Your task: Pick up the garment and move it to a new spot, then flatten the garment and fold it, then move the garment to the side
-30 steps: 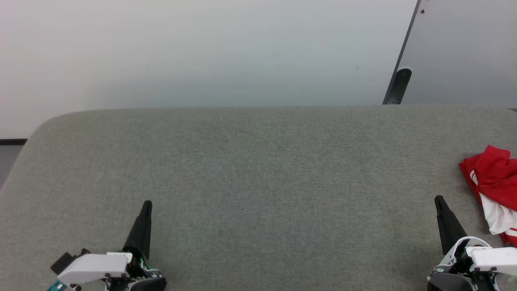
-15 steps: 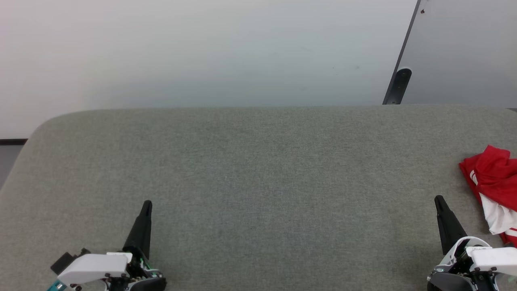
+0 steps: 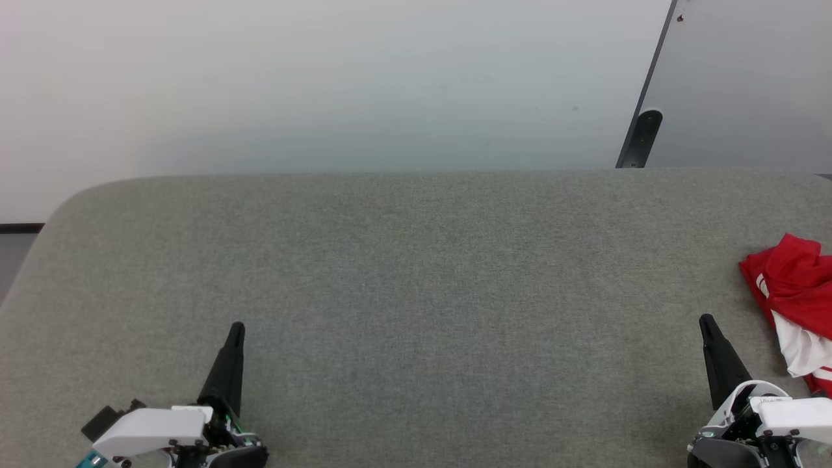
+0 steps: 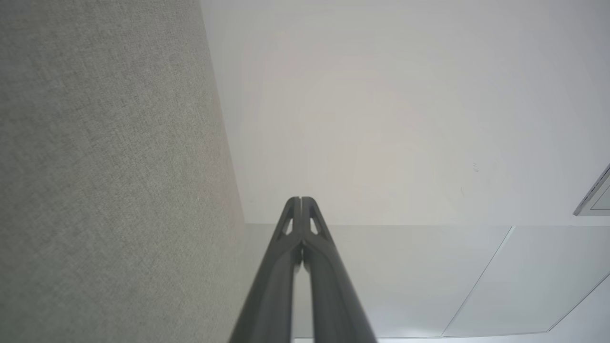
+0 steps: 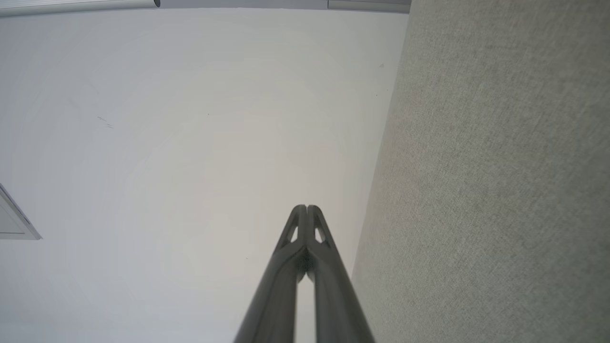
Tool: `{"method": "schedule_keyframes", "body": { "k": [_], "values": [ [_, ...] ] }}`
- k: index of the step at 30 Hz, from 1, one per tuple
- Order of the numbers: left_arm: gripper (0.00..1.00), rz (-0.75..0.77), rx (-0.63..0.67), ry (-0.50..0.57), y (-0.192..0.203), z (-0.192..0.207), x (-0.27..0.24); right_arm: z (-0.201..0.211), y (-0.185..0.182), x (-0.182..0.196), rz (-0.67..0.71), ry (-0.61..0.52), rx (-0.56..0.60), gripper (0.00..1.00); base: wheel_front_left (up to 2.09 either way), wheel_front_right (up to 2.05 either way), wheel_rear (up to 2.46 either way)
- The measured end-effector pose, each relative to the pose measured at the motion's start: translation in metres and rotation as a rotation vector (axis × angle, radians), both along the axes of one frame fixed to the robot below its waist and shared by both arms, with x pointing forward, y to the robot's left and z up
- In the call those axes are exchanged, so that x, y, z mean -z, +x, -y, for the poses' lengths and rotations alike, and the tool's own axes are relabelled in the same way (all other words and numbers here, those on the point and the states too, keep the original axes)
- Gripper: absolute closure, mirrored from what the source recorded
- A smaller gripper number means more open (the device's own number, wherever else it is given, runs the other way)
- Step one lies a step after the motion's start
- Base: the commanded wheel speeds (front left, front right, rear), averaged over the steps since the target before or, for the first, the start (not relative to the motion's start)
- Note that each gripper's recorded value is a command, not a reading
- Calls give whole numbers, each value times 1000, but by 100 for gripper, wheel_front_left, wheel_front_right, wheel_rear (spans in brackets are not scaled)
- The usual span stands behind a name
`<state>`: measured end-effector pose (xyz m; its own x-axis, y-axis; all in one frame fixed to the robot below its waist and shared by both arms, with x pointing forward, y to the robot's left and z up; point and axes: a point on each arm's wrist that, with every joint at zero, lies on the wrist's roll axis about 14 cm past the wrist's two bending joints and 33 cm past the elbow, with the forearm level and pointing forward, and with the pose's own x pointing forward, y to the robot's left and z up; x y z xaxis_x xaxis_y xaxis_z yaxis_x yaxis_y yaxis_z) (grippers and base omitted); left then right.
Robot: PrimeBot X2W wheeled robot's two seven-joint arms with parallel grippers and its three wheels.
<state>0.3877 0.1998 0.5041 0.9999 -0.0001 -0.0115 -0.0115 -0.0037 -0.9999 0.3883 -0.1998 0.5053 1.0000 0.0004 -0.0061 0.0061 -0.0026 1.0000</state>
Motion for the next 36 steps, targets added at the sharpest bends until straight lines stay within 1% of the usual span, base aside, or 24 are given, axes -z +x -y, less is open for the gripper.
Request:
{"method": "schedule_keyframes", "body": {
  "k": [36],
  "values": [
    [100, 0, 0, 0, 0, 0, 0, 0, 0, 0, 0, 0, 0, 100, 0, 0, 0]
  ]
}}
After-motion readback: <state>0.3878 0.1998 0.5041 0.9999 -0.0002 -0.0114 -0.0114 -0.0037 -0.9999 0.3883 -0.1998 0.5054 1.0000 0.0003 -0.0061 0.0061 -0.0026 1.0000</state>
